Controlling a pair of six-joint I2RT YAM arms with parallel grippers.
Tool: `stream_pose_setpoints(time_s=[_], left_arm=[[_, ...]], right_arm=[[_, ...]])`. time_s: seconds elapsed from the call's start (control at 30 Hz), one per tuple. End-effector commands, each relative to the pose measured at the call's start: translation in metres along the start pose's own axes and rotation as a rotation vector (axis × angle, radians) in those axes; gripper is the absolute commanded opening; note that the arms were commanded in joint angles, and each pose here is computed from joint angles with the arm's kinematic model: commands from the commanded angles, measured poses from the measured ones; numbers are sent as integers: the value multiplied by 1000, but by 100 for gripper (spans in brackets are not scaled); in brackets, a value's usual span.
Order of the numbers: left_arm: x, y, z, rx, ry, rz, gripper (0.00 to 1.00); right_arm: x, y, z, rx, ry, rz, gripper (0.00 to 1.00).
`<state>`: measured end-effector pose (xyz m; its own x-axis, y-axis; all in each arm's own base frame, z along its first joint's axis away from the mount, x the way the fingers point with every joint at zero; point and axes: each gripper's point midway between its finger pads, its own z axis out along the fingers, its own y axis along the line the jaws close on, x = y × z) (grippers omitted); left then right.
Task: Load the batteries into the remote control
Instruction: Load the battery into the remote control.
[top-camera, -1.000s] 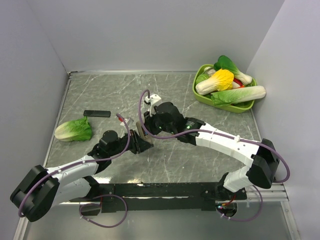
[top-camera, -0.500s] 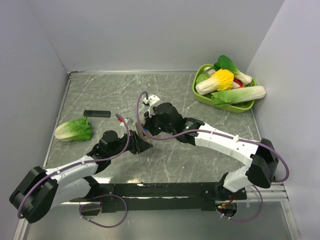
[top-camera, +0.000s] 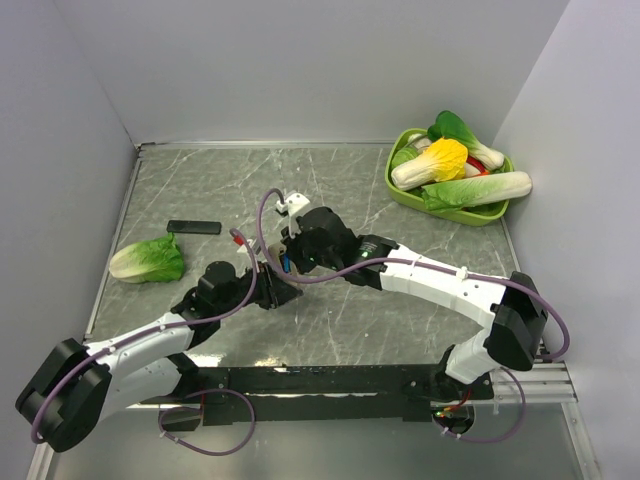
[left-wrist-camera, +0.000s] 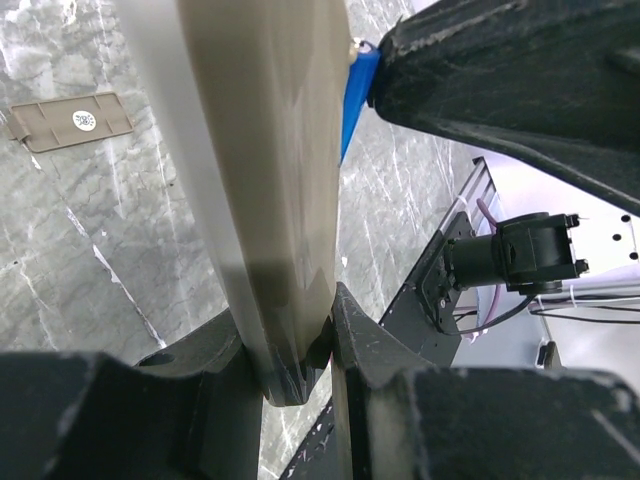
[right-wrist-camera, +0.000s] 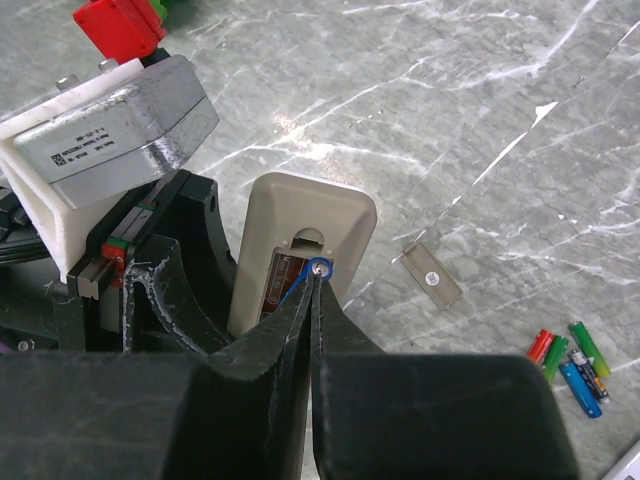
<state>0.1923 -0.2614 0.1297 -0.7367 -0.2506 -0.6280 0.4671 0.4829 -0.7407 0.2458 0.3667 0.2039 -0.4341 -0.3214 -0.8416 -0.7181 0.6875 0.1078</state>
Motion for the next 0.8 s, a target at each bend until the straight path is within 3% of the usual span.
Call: stream_pose_setpoints(time_s=[0.0, 0.37, 0.77], left_arm=[[-35, -44, 1, 141, -91, 108, 2], [-30, -40, 5, 142, -68, 90, 2], [-30, -42, 4, 156, -74, 92, 2]], right_arm=[[-17, 9, 1, -23, -34, -19, 8], [-24, 12, 5, -37, -48, -28, 25], [-18, 9, 9, -15, -35, -23, 26]])
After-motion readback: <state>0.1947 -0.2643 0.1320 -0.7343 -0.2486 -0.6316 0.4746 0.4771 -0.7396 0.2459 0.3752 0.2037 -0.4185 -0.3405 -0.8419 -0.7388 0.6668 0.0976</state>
